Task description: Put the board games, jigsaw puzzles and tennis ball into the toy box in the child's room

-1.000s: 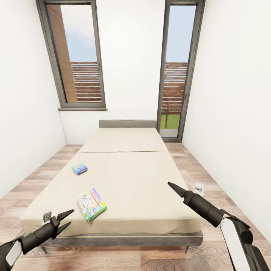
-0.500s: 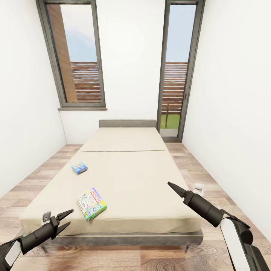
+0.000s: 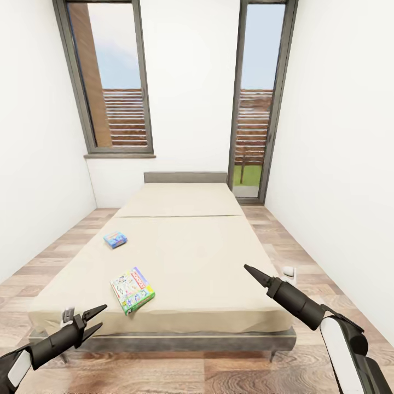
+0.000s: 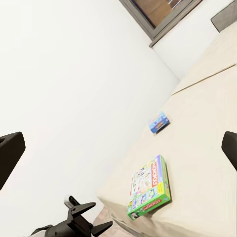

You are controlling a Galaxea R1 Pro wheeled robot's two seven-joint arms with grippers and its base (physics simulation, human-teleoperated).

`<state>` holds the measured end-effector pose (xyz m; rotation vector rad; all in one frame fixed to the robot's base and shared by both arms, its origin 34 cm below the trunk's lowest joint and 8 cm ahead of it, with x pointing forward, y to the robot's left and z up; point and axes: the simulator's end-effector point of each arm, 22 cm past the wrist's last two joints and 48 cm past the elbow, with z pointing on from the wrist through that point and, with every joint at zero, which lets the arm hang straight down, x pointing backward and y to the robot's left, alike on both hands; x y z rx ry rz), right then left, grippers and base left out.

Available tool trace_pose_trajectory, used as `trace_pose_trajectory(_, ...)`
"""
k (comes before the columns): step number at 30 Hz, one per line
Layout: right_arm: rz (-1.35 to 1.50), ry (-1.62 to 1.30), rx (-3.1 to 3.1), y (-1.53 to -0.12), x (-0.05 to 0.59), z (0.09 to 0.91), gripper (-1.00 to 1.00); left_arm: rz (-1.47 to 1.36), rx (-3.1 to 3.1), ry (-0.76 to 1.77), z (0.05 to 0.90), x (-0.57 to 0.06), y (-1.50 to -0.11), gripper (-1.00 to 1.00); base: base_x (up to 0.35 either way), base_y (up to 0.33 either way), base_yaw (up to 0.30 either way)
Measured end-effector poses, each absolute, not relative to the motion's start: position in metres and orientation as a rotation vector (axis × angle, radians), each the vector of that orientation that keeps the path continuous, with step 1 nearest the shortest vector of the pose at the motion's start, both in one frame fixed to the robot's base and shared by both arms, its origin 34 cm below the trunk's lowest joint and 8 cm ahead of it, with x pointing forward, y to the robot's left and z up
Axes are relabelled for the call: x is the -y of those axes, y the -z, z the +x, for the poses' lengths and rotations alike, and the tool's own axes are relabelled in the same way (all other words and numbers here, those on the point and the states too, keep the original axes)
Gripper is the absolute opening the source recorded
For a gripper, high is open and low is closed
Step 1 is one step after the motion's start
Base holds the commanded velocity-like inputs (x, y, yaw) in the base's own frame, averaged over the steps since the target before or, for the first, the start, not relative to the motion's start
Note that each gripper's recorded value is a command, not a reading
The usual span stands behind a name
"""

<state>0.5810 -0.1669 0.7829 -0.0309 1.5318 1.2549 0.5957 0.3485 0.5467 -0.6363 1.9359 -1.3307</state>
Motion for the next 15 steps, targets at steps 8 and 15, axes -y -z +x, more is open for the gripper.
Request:
trace_pose_trajectory(8, -0.031, -1.256, -1.531, -0.7765, 0.1671, 0.5793, 1.0, -0.637, -1.937, 1.33, 0.5944, -0.3472, -0.5394, 1.0, 0.0, 0.0, 0.0)
trace_pose_trajectory(15, -0.031, -1.255, -1.532, -0.7762, 0.1671, 0.5795, 1.0, -0.63, -1.932, 1.328, 0.595, -0.3466, -0.5401, 1.0, 0.0, 0.0, 0.0)
